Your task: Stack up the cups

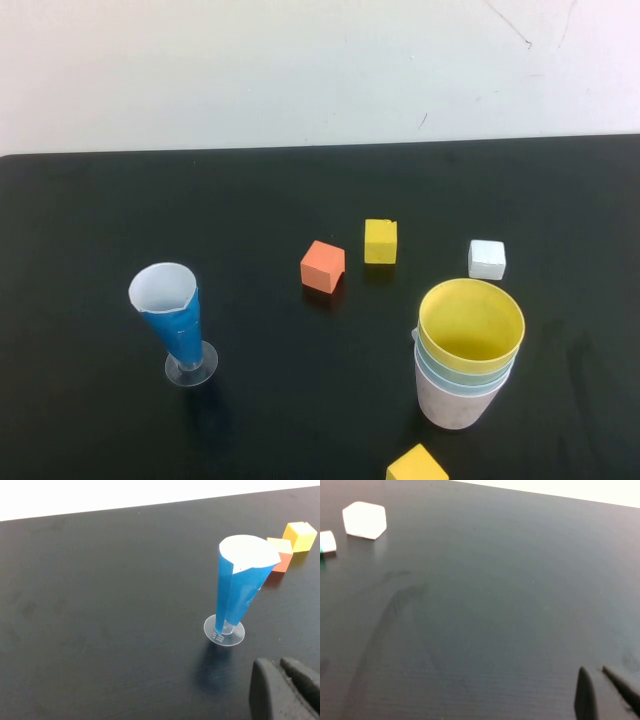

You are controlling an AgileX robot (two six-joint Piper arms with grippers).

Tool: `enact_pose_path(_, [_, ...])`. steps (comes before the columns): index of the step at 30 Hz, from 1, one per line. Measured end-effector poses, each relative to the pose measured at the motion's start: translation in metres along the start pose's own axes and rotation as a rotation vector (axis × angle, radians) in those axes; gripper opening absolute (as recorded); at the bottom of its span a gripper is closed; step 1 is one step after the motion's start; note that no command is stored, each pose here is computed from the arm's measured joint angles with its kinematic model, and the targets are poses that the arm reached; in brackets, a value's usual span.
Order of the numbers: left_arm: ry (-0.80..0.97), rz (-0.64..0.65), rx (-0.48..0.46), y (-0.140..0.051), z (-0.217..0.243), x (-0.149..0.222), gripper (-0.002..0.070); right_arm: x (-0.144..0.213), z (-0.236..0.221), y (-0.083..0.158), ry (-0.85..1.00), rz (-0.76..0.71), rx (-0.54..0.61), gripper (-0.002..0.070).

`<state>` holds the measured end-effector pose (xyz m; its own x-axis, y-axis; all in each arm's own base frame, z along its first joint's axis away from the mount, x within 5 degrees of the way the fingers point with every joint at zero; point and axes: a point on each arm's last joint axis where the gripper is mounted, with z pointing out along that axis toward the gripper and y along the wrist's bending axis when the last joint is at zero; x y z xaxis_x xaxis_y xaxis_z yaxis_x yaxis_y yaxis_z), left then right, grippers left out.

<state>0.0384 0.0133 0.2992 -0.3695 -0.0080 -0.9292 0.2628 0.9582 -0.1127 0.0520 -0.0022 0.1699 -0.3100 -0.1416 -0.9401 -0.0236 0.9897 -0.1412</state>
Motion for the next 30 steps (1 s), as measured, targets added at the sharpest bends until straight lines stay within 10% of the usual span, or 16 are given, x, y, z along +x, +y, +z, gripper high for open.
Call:
enact_pose_path(21, [-0.102, 0.091, -0.052, -0.01, 0.044, 0.08, -0.0002, 0.0, 0.0, 0.0, 0.001, -0.002, 0.0, -0.0002])
enact_pose_path(30, [-0.217, -0.122, -0.283, 0.004, 0.059, 0.102, -0.0002, 0.0, 0.0, 0.0, 0.002, -0.002, 0.002, -0.0002])
